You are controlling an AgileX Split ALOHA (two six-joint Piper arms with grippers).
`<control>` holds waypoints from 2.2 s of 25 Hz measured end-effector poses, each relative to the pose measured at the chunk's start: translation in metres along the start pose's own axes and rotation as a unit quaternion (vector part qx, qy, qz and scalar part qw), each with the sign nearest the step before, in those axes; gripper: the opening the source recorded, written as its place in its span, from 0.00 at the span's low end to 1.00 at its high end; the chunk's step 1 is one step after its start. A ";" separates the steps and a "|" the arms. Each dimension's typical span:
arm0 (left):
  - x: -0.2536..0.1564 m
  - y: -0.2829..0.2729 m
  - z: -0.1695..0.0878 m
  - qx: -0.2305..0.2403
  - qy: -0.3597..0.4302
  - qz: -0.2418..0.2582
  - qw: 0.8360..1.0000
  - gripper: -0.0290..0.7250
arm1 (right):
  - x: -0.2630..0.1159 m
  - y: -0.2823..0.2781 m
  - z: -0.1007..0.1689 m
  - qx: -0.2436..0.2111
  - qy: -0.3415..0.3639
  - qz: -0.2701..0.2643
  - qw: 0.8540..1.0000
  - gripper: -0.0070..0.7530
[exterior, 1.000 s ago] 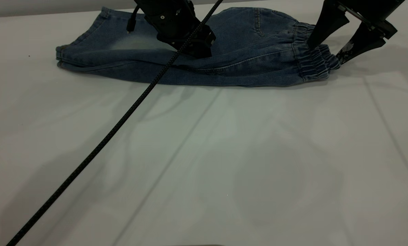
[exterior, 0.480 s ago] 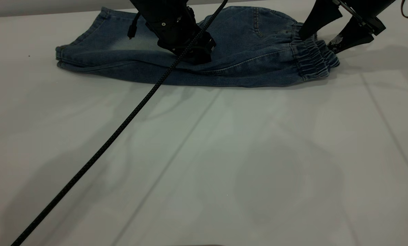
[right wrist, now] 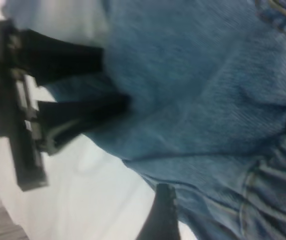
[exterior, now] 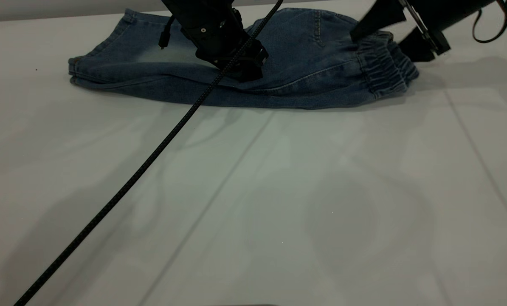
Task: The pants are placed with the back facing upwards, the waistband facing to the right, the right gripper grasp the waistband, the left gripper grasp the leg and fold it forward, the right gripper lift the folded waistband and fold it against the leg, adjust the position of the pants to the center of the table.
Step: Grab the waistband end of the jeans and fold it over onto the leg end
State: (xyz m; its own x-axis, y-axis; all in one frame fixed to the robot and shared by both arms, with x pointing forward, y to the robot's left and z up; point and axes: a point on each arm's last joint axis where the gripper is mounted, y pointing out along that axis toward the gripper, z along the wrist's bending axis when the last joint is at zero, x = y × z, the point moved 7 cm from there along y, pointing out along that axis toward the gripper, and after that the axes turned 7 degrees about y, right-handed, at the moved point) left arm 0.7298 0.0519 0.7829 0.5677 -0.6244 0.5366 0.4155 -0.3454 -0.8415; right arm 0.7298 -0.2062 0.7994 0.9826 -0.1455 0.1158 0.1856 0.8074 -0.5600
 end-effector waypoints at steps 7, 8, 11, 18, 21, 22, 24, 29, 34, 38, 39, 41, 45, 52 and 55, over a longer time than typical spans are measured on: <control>0.000 0.000 0.000 0.000 0.000 0.000 1.000 0.59 | 0.000 0.007 -0.005 -0.018 0.003 -0.002 1.000 0.48; 0.000 0.000 0.000 0.000 0.000 0.000 1.000 0.59 | 0.000 0.008 -0.004 -0.020 0.002 -0.002 1.000 0.42; 0.000 0.000 0.000 0.000 0.000 0.000 1.000 0.59 | -0.002 0.013 -0.003 -0.025 -0.002 0.000 1.000 0.15; 0.025 -0.033 0.013 -0.013 0.009 0.018 1.000 0.59 | -0.003 0.006 -0.015 -0.055 0.010 0.007 0.998 0.07; 0.038 -0.061 0.039 0.010 -0.001 0.028 1.000 0.59 | -0.001 -0.010 -0.020 -0.087 0.010 0.007 0.996 0.07; 0.036 -0.067 0.050 0.021 -0.003 0.038 0.999 0.59 | 0.001 -0.018 -0.019 -0.095 0.008 0.002 0.995 0.07; 0.026 -0.074 0.069 0.043 -0.015 0.060 0.997 0.59 | 0.006 -0.035 -0.014 -0.108 -0.001 -0.008 0.994 0.07; -0.001 -0.075 0.095 0.061 -0.057 0.102 0.991 0.59 | 0.016 -0.059 0.014 -0.112 -0.029 -0.033 0.993 0.07; -0.022 -0.051 0.092 0.048 -0.068 0.133 0.988 0.59 | 0.017 -0.058 0.046 -0.101 -0.058 -0.038 0.992 0.07; -0.041 -0.030 0.087 0.037 -0.071 0.157 0.984 0.59 | 0.015 -0.050 0.075 -0.085 -0.087 -0.037 0.992 0.07; -0.043 -0.028 0.087 0.036 -0.071 0.159 0.984 0.59 | 0.015 -0.047 0.083 -0.080 -0.093 -0.036 0.992 0.07; -0.046 -0.025 0.085 0.034 -0.072 0.162 0.984 0.59 | 0.016 -0.040 0.098 -0.072 -0.110 -0.035 0.991 0.07; -0.046 -0.020 0.080 0.030 -0.067 0.166 0.983 0.59 | 0.018 -0.023 0.136 -0.057 -0.158 -0.034 0.985 0.07; -0.026 -0.011 0.039 0.006 -0.045 0.154 0.987 0.59 | 0.021 -0.015 0.175 -0.040 -0.191 -0.042 0.980 0.07; -0.016 -0.010 0.027 0.002 -0.033 0.145 0.989 0.59 | 0.021 -0.016 0.175 -0.041 -0.190 -0.044 0.980 0.07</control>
State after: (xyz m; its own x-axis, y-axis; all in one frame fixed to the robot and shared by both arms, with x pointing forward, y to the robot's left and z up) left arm 0.7358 0.0840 0.7851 0.7088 -0.6491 0.2760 0.2307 -0.1564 -0.9604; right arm 0.7459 -0.1217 0.9546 0.8903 0.0234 0.4548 0.2849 0.7506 -0.5962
